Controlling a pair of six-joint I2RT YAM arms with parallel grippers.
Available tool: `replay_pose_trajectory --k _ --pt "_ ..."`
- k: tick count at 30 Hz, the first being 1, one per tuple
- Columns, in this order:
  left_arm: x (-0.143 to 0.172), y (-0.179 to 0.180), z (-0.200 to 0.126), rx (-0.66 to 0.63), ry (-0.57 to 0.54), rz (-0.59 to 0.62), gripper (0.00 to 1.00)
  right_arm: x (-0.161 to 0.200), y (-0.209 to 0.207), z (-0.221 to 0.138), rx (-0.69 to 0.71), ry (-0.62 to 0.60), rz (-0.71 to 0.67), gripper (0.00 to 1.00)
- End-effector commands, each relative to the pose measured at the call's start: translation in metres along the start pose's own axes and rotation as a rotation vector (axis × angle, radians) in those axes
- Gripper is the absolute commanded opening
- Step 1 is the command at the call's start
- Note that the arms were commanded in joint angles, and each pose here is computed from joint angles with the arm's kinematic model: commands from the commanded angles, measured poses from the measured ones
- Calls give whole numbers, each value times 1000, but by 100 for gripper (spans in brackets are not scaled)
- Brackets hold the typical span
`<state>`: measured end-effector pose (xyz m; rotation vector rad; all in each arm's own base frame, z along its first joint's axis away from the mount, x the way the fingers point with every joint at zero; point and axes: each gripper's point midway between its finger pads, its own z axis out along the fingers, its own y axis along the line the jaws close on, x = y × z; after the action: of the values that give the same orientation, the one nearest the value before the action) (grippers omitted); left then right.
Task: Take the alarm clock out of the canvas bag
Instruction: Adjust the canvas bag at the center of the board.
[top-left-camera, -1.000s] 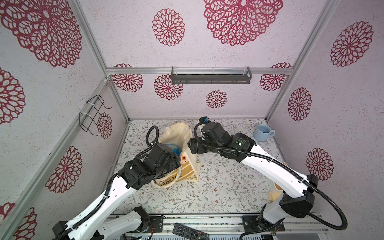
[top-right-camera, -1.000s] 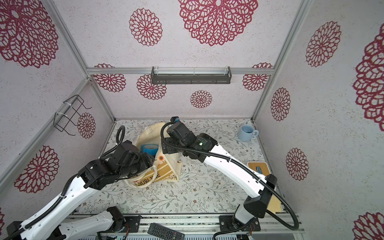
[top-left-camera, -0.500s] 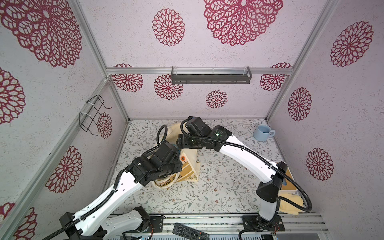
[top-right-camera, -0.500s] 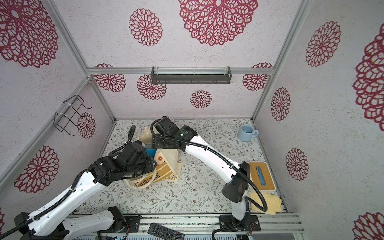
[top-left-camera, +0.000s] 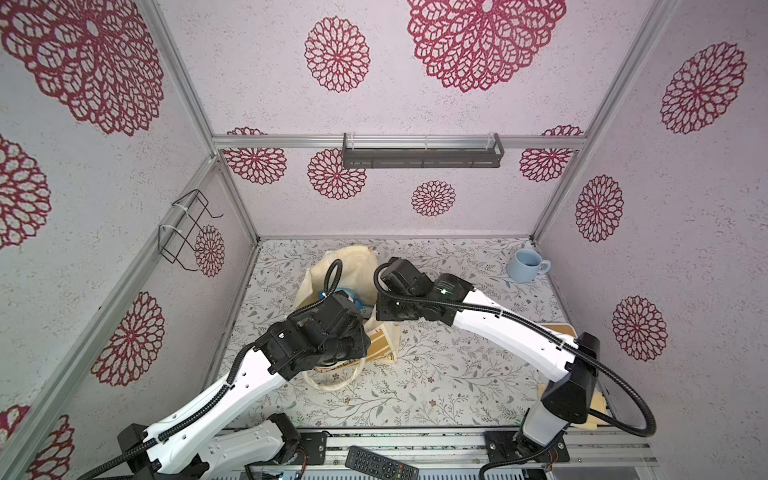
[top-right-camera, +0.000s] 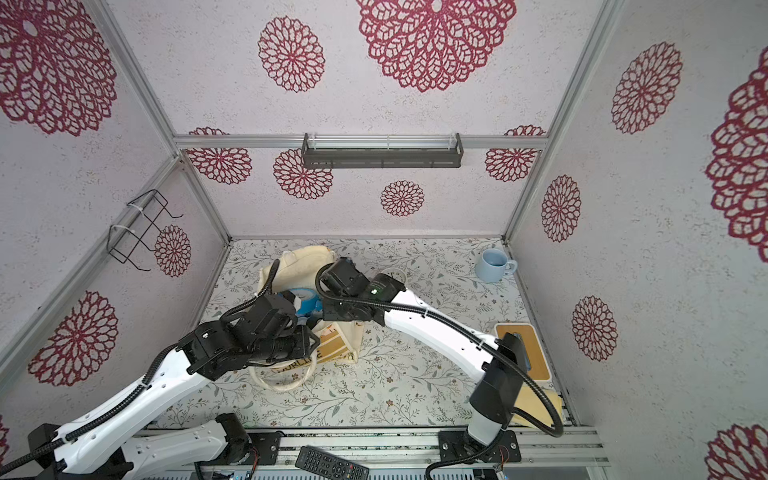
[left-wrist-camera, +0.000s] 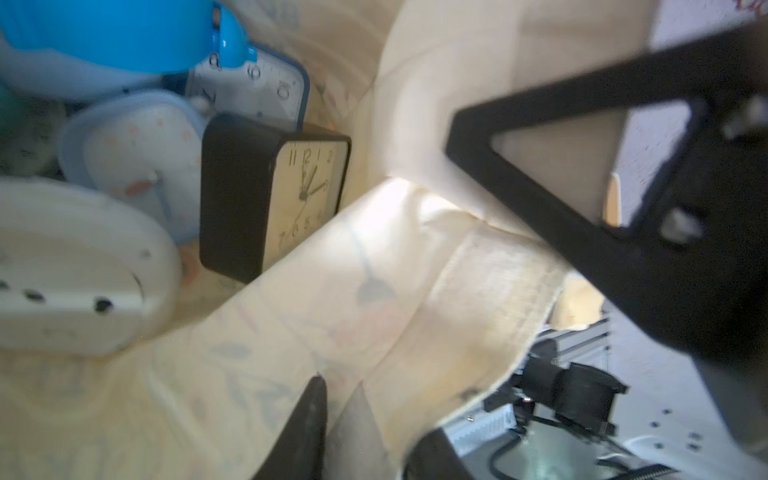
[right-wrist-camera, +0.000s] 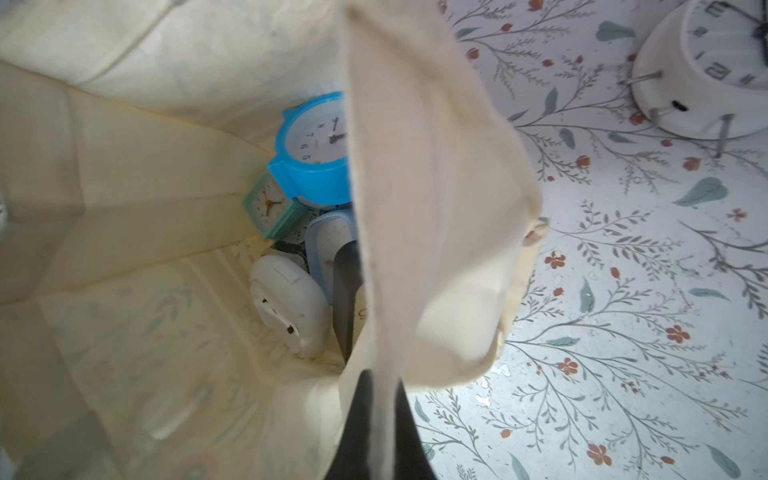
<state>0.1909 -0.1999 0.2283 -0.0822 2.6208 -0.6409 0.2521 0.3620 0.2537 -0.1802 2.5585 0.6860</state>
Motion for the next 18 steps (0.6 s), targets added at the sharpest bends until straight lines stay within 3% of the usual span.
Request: replay_pose_trajectory --k 1,5,18 --pt "-13 3 -18 3 -84 -43 52 16 -34 -23 68 -39 -12 0" --pt "-33 5 -30 14 -196 -138 68 48 -50 -18 64 -15 -35 0" --pt "-33 47 7 -142 -247 -558 71 106 -66 5 159 34 -183 0"
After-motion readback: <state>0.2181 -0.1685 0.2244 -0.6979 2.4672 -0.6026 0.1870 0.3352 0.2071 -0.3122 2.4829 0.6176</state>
